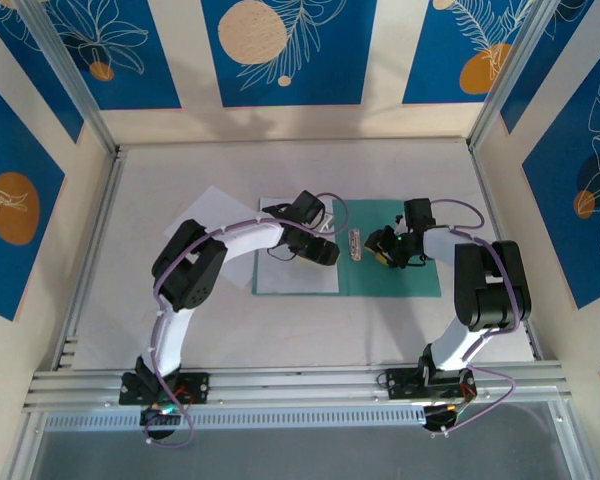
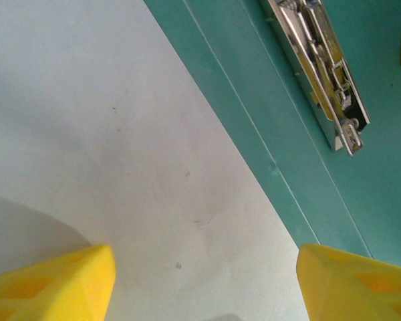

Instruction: Put the files into the folder

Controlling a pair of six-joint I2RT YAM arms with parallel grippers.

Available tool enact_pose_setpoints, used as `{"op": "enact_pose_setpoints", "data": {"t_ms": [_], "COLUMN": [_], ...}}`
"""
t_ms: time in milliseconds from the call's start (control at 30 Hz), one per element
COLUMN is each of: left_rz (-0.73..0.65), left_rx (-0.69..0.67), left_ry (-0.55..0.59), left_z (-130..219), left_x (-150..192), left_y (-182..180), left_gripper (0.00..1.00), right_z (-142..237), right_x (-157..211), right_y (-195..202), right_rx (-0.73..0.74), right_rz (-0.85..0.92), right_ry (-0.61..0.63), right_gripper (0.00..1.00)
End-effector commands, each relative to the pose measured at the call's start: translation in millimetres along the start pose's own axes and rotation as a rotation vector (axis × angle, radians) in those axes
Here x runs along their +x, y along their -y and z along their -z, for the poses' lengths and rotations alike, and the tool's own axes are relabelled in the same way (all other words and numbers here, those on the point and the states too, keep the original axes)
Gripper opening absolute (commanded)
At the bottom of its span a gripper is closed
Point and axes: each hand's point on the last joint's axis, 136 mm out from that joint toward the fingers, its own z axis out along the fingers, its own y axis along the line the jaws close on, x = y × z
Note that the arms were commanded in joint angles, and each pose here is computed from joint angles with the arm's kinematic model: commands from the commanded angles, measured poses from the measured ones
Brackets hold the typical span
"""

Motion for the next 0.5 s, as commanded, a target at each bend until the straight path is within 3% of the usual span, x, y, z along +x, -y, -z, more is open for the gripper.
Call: {"op": "enact_pose_setpoints", "data": {"t_ms": [0,467], "left_rz": [-0.027,0.02], "left_rx": [0.023,-0.108], "left_ry": [-0.113,-0.008], "left_z": [-10.9,18.4], "left_x": [28.9,-2.1], "left_y": [3.8,-6.2], "left_gripper": [0.72,0.75], "right_z": [4.3,4.4], "right_x": [3.5,6.5], "right_y": [-2.7,-3.2], "right_rx": [0.009,0.016], "right_rz": [-0.005,0.003], "right_ry": [-0.003,-0.007], "right_gripper": [0.46,0.46]}}
